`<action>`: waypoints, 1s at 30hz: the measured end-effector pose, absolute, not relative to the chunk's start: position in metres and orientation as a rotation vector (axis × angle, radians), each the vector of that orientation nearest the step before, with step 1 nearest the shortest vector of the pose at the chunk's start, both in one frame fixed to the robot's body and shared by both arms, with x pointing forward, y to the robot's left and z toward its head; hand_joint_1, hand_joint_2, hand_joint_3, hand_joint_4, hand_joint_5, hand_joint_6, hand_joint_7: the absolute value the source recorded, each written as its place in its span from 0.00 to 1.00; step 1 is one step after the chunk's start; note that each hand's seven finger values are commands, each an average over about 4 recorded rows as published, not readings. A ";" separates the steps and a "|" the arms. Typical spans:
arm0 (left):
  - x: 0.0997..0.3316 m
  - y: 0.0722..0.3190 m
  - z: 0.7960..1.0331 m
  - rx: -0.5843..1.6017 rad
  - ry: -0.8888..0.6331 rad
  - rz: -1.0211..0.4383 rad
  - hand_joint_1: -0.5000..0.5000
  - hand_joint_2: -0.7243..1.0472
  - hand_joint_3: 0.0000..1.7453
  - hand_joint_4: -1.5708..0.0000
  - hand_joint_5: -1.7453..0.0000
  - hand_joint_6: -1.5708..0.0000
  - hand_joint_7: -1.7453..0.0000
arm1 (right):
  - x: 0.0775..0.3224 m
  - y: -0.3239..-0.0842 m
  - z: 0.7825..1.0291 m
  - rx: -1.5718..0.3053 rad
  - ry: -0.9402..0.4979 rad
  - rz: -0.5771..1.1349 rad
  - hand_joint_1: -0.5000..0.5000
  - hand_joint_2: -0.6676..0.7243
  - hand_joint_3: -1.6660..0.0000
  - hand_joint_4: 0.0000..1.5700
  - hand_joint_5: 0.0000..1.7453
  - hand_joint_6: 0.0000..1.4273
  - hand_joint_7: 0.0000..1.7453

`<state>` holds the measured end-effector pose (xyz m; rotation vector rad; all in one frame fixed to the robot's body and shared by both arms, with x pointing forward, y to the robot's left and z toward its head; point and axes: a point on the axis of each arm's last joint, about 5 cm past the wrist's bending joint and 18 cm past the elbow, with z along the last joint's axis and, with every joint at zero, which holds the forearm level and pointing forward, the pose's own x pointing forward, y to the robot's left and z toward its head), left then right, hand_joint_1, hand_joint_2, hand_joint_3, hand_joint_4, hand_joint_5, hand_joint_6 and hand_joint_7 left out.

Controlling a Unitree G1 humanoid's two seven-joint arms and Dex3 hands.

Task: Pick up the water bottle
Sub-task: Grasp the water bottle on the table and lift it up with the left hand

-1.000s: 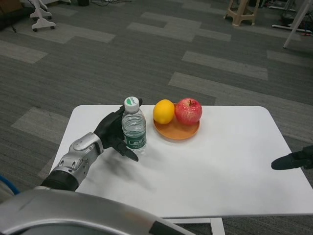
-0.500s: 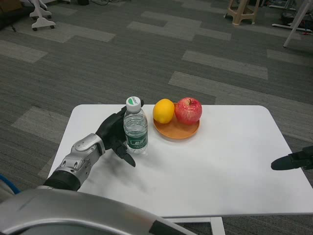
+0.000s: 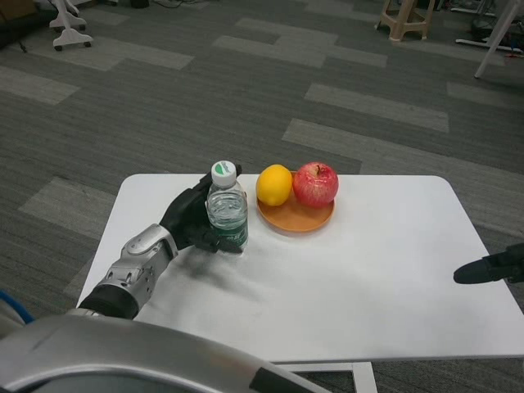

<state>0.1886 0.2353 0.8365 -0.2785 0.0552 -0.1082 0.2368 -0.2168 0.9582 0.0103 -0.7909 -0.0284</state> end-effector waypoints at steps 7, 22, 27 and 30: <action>0.190 0.232 0.836 -0.306 -0.029 -0.056 0.66 1.00 0.15 1.00 0.09 1.00 0.33 | 0.237 -0.217 0.958 0.011 -0.791 -0.029 0.25 1.00 1.00 0.00 0.00 0.00 0.00; 0.191 0.230 0.836 -0.263 -0.037 -0.079 0.64 0.95 0.25 0.91 0.00 0.92 0.04 | 0.237 -0.217 0.958 0.011 -0.791 -0.029 0.27 1.00 1.00 0.00 0.00 0.00 0.00; 0.191 0.231 0.837 -0.299 -0.028 -0.116 0.64 0.95 0.25 0.88 0.00 0.87 0.04 | 0.237 -0.217 0.958 0.011 -0.790 -0.029 0.27 1.00 1.00 0.00 0.00 0.00 0.00; 0.190 0.234 0.839 -0.337 -0.017 -0.132 0.64 0.95 0.25 0.84 0.00 0.84 0.04 | 0.237 -0.217 0.958 0.011 -0.790 -0.029 0.25 1.00 1.00 0.00 0.00 0.00 0.00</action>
